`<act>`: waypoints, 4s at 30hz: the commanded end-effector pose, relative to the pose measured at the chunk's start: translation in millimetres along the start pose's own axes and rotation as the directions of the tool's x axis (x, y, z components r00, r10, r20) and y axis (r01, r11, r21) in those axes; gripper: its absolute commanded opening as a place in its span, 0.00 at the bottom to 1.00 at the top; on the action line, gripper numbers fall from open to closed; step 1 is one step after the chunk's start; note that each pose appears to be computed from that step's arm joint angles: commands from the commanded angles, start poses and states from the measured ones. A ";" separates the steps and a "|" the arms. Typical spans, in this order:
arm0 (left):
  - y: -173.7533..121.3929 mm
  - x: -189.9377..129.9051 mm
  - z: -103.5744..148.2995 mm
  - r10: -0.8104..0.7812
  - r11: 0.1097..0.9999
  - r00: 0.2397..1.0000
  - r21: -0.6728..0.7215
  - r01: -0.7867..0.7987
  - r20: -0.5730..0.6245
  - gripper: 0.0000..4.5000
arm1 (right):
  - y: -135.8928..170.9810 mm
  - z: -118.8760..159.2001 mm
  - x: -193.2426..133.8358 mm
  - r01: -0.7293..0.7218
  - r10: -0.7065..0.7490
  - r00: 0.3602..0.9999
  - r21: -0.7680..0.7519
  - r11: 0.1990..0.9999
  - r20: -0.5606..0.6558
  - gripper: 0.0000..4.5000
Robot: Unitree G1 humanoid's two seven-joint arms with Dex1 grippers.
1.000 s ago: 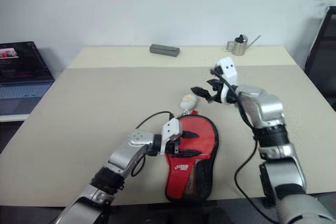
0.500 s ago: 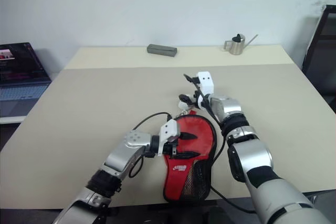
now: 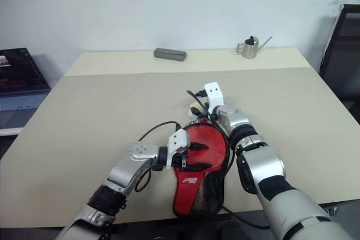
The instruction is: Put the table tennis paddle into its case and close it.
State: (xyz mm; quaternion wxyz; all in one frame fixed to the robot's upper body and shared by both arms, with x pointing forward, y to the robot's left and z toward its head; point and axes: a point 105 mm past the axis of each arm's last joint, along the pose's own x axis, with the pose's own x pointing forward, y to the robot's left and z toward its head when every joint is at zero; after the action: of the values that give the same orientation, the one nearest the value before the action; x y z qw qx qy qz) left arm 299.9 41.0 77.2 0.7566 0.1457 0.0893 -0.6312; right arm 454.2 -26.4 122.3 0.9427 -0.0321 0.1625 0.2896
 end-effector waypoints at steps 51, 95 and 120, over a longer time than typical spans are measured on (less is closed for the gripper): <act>-6.9 -15.8 -64.5 -0.003 0.982 0.989 -0.188 -0.025 -0.147 0.75 | -86.9 28.6 -85.8 0.105 -0.076 0.991 -0.303 0.947 0.108 0.00; -6.4 5.5 -56.2 -0.061 0.986 0.990 -0.162 0.039 -0.130 0.75 | 40.7 -122.9 -280.4 -0.640 0.508 0.679 -0.089 0.763 -0.530 0.00; -7.5 17.4 -49.4 -0.069 0.988 0.992 -0.148 0.053 -0.106 0.75 | 9.3 -77.3 -279.2 -0.519 0.465 0.781 -0.019 0.854 -0.416 0.49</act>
State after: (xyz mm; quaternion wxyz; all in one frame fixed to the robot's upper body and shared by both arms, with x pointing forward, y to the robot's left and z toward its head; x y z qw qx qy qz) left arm 310.1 34.0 64.4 0.7499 0.1251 0.1025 -0.6415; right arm 212.2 -185.5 133.8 0.7827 -0.1032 0.3428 0.5090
